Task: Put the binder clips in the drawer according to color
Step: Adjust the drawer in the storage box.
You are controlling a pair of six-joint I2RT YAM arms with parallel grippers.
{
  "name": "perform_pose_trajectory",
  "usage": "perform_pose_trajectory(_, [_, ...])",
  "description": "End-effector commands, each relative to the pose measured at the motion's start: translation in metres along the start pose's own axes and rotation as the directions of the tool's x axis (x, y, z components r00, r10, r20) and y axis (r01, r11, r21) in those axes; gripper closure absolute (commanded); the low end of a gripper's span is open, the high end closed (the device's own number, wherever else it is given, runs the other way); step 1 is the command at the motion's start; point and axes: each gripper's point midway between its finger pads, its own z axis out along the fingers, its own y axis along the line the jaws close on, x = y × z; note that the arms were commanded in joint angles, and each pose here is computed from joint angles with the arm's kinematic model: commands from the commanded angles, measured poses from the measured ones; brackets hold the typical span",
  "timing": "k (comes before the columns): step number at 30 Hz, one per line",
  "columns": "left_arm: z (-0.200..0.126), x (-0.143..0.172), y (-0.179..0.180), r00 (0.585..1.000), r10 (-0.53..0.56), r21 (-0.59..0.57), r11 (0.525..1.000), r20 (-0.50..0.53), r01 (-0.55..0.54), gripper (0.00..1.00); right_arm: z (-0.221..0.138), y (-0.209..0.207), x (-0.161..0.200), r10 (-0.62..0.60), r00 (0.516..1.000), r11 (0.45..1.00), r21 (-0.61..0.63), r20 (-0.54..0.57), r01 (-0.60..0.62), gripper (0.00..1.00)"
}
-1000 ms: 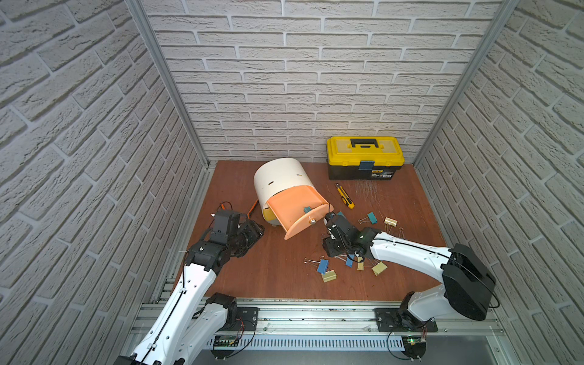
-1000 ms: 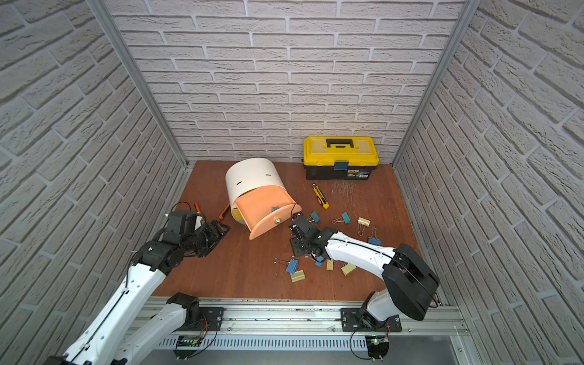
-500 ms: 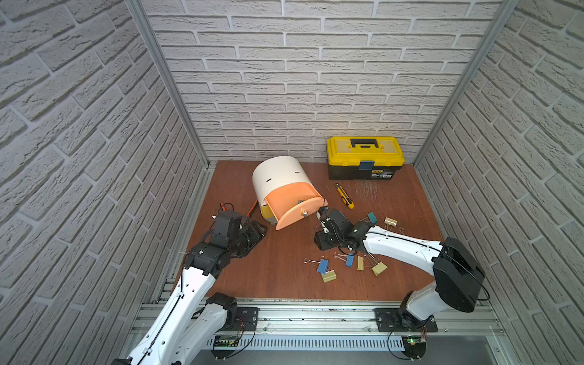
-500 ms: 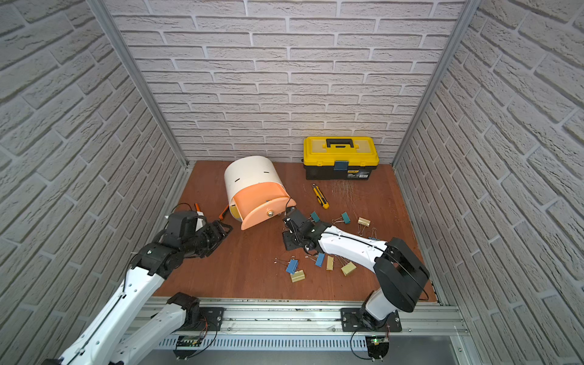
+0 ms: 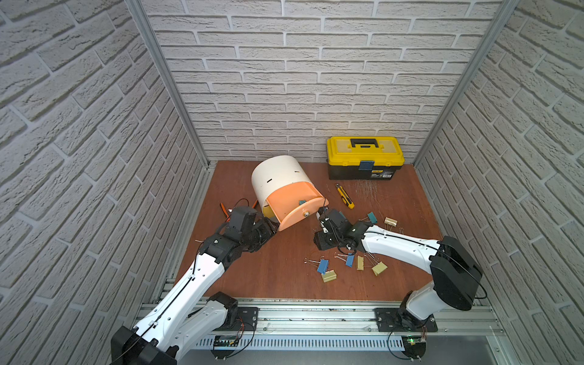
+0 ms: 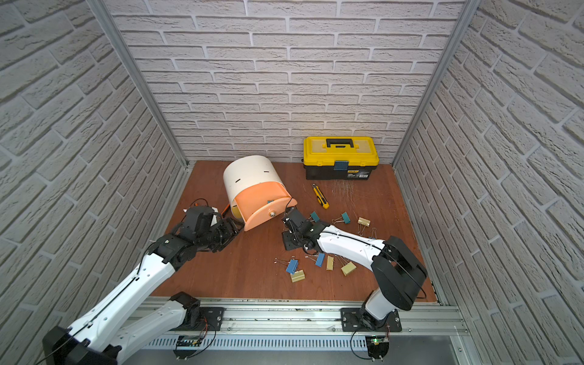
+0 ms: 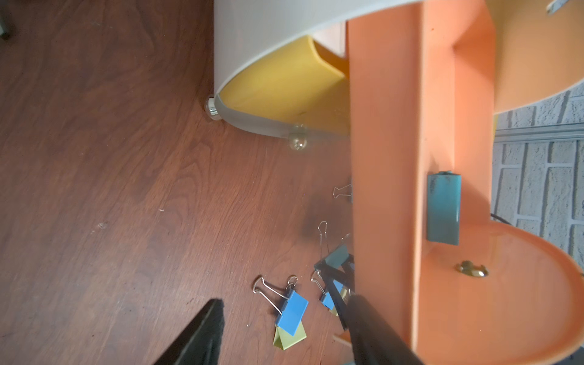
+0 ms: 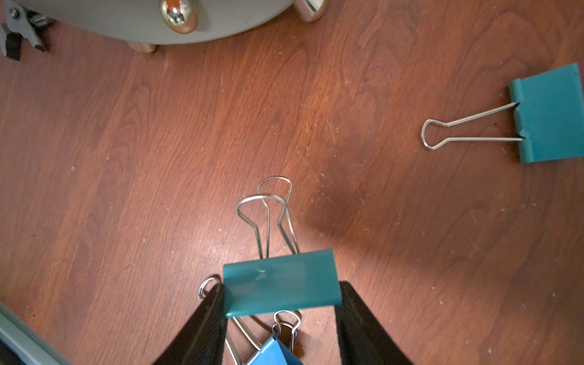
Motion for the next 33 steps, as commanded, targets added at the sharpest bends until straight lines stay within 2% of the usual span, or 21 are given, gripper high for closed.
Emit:
perform_pose_trajectory(1, [-0.019,0.0,0.003,0.999,0.006,-0.025,1.0,0.031,-0.005,0.34,-0.012,0.014,-0.029,0.007,0.994,0.999,-0.044,0.106,-0.002,0.57])
perform_pose_trajectory(5, [-0.039,0.002,0.019,0.997,-0.015,-0.051,0.999,0.075,0.019,0.33,-0.012,0.015,-0.029,0.01,0.994,0.999,-0.049,0.104,-0.005,0.57])
perform_pose_trajectory(8, [-0.042,0.009,0.016,0.998,-0.022,0.013,1.0,0.065,0.021,0.32,-0.011,0.016,-0.029,0.008,0.995,0.999,-0.052,0.104,-0.002,0.57])
perform_pose_trajectory(12, [-0.035,0.018,0.001,0.999,-0.011,0.097,0.995,0.038,0.007,0.29,-0.012,0.017,-0.03,0.004,0.995,0.999,-0.053,0.103,0.002,0.57])
perform_pose_trajectory(17, [-0.02,0.028,-0.019,0.999,0.044,0.118,0.992,-0.014,-0.042,0.29,-0.013,0.016,-0.03,0.002,0.994,0.999,-0.052,0.106,0.003,0.57])
perform_pose_trajectory(23, [-0.003,0.028,-0.034,0.997,0.072,0.111,0.991,-0.026,-0.069,0.28,-0.015,0.015,-0.03,0.015,0.994,0.999,-0.054,0.112,-0.009,0.57])
perform_pose_trajectory(33, [0.005,0.005,-0.027,0.997,0.046,0.044,0.998,0.062,-0.049,0.27,-0.017,0.014,-0.029,0.009,0.994,0.999,-0.052,0.113,-0.003,0.57])
